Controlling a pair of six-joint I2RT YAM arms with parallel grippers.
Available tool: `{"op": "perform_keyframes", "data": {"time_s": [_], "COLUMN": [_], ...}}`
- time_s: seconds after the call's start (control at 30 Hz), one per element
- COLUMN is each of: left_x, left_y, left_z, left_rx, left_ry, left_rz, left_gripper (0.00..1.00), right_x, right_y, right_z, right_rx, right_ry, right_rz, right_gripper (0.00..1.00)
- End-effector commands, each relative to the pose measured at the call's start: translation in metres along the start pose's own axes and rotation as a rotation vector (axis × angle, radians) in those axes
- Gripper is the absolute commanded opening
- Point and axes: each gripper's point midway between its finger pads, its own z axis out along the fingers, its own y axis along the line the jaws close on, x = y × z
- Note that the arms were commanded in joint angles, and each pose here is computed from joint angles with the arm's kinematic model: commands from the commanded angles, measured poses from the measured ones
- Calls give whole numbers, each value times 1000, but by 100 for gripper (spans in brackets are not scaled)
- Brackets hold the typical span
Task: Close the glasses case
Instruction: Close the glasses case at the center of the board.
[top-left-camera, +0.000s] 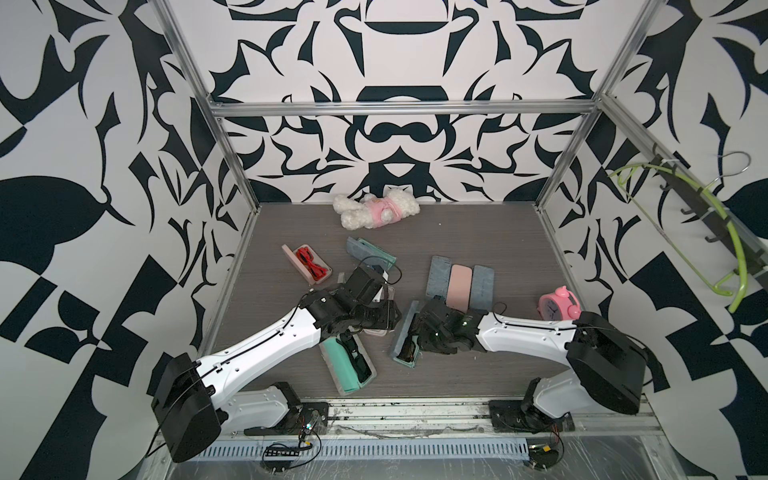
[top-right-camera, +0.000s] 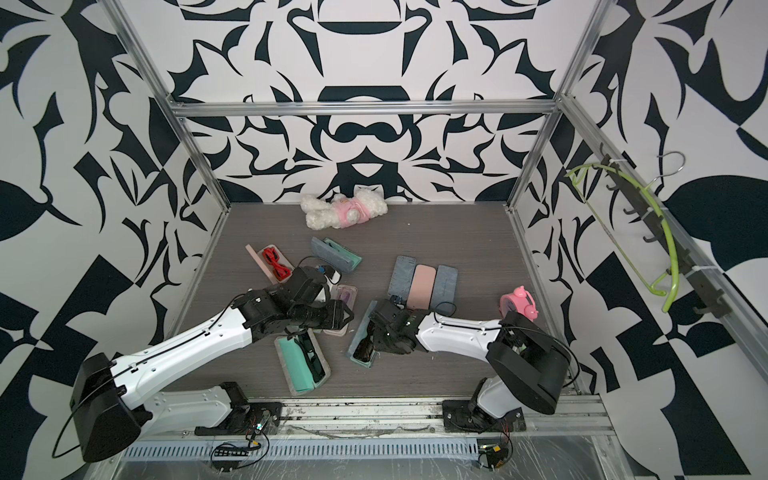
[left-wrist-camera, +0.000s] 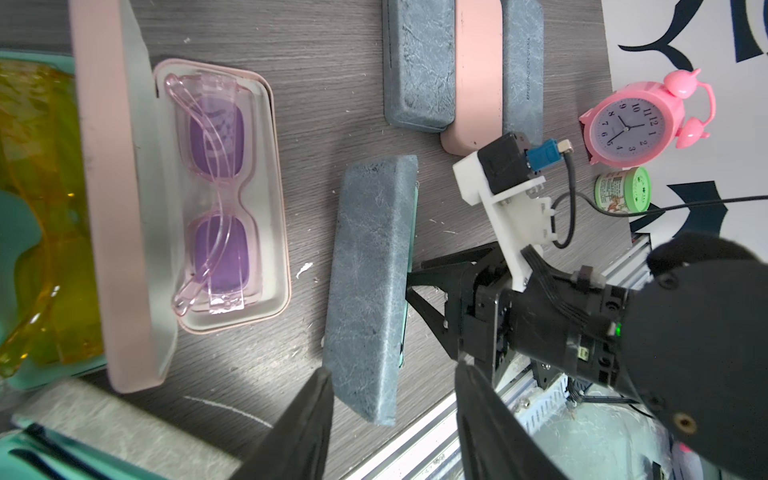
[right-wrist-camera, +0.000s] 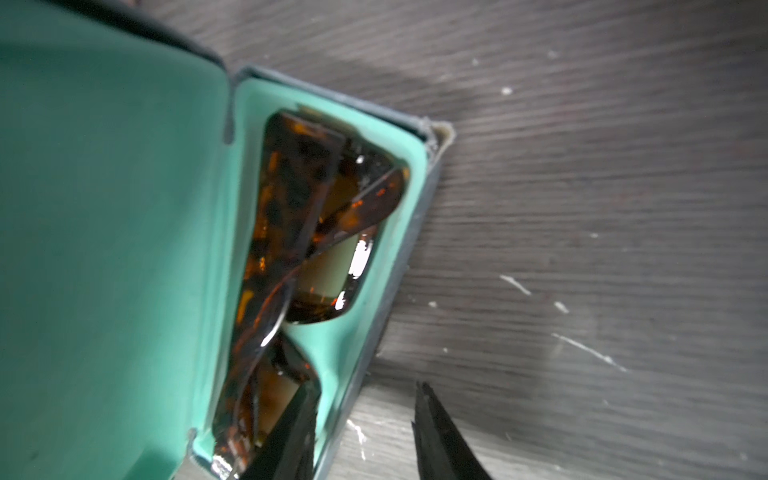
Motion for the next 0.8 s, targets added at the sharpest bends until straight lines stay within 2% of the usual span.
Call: {"op": "perform_keyframes", "data": {"time_s": [0.0, 0.33, 0.47, 0.77], "left_x": [1, 12, 16, 28], "left_y": [-4, 0, 4, 17], "left_z": [4, 13, 13, 17], "left_rx": [38, 54, 43, 13], "left_ry": [9, 42, 45, 67], "left_rz": [5, -31, -41, -65], "left_gripper": [50, 45, 43, 40], "right_x": [-11, -18, -19, -21], "right_y": [11, 13, 13, 10], "right_z": [-8, -5, -2, 0], "right_rx": [-5, 23, 34, 46], "right_ry": [-44, -54, -52, -49], "right_rz": [-3, -31, -37, -44], "right_gripper": [39, 31, 30, 21]}}
